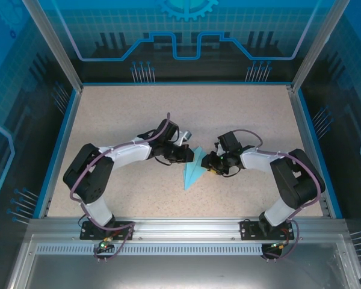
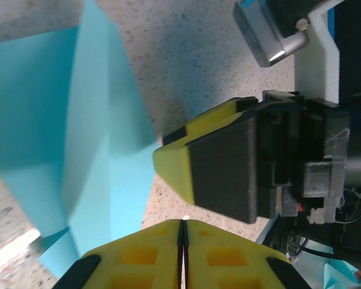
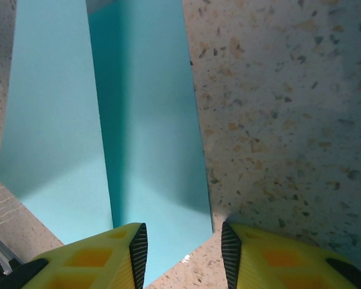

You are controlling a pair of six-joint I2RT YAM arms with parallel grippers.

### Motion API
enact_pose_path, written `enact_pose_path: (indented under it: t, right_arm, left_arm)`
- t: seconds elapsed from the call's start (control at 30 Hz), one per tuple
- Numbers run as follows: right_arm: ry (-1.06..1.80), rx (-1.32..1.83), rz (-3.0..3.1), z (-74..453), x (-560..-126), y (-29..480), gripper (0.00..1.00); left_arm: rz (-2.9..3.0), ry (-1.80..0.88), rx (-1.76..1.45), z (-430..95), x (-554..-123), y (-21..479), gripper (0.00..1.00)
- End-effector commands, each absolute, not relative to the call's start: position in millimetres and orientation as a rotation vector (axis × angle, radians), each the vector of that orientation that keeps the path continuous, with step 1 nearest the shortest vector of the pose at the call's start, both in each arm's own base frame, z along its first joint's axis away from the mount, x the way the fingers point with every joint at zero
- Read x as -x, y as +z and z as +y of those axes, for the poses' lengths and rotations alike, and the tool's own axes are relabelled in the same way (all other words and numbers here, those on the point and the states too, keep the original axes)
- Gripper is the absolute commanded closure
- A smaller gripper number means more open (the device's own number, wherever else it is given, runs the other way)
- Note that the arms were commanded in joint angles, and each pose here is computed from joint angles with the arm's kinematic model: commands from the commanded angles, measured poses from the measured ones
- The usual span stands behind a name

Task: Fold a paper plane with a square sheet of paper (pick it up from the middle)
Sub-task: Turn over the paper at the center of the table.

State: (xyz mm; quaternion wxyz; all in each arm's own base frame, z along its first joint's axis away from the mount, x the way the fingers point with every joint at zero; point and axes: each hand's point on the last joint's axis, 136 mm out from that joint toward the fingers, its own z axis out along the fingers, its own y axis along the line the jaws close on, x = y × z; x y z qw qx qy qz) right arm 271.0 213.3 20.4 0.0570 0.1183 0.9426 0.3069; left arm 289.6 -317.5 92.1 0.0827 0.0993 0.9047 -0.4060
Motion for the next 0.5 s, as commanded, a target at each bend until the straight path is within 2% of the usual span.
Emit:
enact_pose_path:
  t: [0.0,0.13,0.47]
  right_arm:
    - [0.967,-0.365,2.876,218.1,-266.2,13.3,0.60]
    - [1.004,-0.378,2.870,221.2,-264.7,11.4,0.60]
    - [1.085,-0.417,2.827,226.6,-266.4,12.9,0.60]
  left_arm:
    - [2.757,-1.186,-0.376,-325.1,-279.0,86.0,0.89]
    - [2.824,-1.068,-0.314,-316.2,-285.9,68.0,0.94]
    - [2.911,-0.926,-0.241,-299.2,-286.1,34.8,0.99]
